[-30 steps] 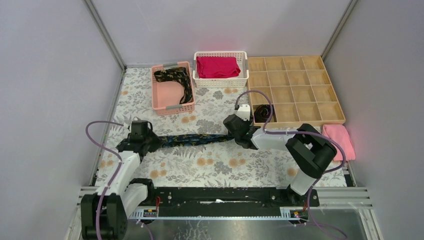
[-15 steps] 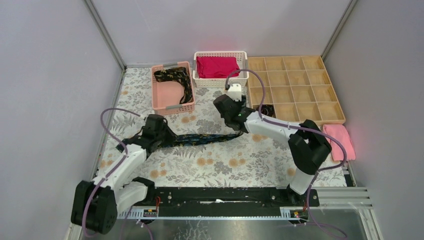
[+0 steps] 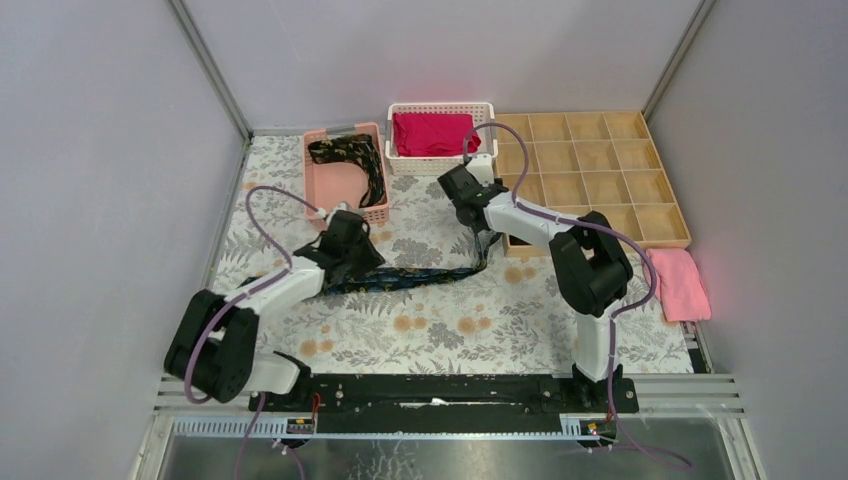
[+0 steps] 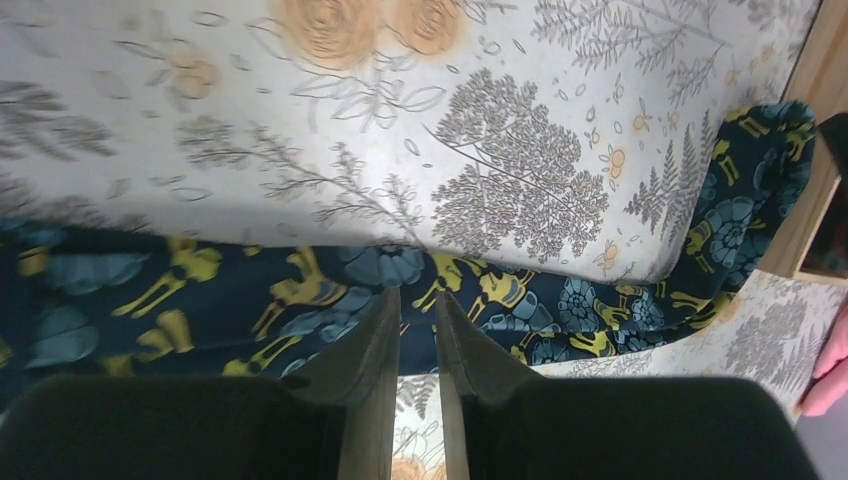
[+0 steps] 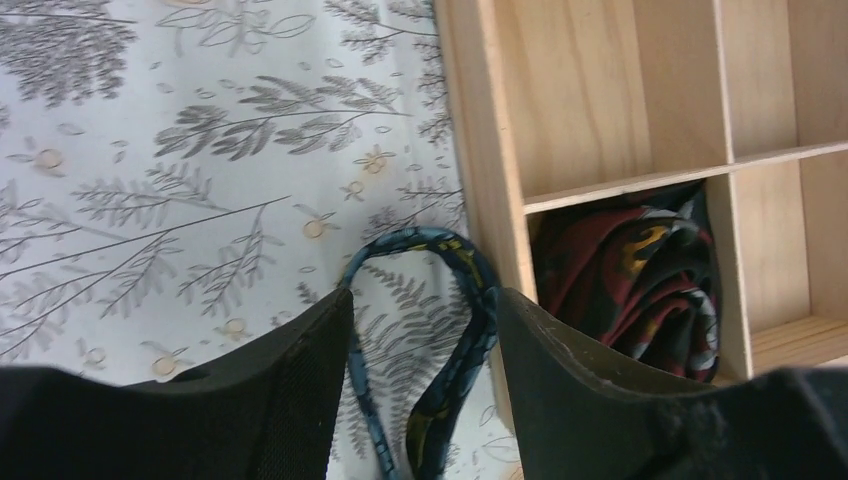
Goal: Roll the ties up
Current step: Flatten out the tie at the center of the board.
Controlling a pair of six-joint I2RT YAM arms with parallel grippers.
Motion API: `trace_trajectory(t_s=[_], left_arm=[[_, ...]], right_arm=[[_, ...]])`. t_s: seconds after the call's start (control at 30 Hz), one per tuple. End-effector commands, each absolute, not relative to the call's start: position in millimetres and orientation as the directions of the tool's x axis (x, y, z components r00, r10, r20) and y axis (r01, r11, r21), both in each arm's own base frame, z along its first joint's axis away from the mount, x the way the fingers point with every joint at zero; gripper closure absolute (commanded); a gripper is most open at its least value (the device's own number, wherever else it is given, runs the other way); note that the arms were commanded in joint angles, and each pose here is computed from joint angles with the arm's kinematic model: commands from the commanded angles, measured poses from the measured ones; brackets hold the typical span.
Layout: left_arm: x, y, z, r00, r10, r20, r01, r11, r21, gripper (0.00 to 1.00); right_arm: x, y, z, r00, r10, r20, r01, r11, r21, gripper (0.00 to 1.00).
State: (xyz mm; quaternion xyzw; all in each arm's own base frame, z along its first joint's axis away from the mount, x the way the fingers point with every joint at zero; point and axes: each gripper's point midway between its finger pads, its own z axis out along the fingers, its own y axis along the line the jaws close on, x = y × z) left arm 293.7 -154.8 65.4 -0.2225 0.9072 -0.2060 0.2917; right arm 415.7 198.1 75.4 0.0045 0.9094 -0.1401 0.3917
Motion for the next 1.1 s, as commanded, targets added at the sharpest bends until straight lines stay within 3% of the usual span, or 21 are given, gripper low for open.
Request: trace_trajectory(t_s=[0.0,0.27,0.5,0.6,0.77,1.07], left_arm=[[320,-186,66,-0.726,-0.489,-0.483,-0.194,0.82,-0.538,0.74],[329,-194,29,-0.741,-0.451,-0.497,-0.193,0.852,-0.486,0.74],[299,-172,-13,-0.785,-0.461,-0.413,-0.328,0.876,-0.355,0.74],[280,-164,-8,-0.785,-0.483,-0.388,-0.357,0.865,-0.353,0.74],[276,-153,22,-0.736,-0.496,-0.461,-0.33,0.857,-0.396,0.73],[259,-152,42,-0.733,-0.506,-0.455,-0.303,0.841,-0.448,0.73]], right_arm=[[423,182,78,-0.716,-0.141,-0.684,0.113,0.943,-0.313,0.38],[429,184,79,-0.711,-0.157,-0.685,0.075,0.952,-0.296,0.41],[420,183,81,-0.702,-0.114,-0.703,0.085,0.967,-0.241,0.42],[417,184,89,-0.688,-0.101,-0.719,0.082,0.973,-0.214,0.43],[414,191,96,-0.672,-0.068,-0.737,0.062,0.987,-0.148,0.43],[409,191,100,-0.661,-0.053,-0.749,0.057,0.991,-0.121,0.45]])
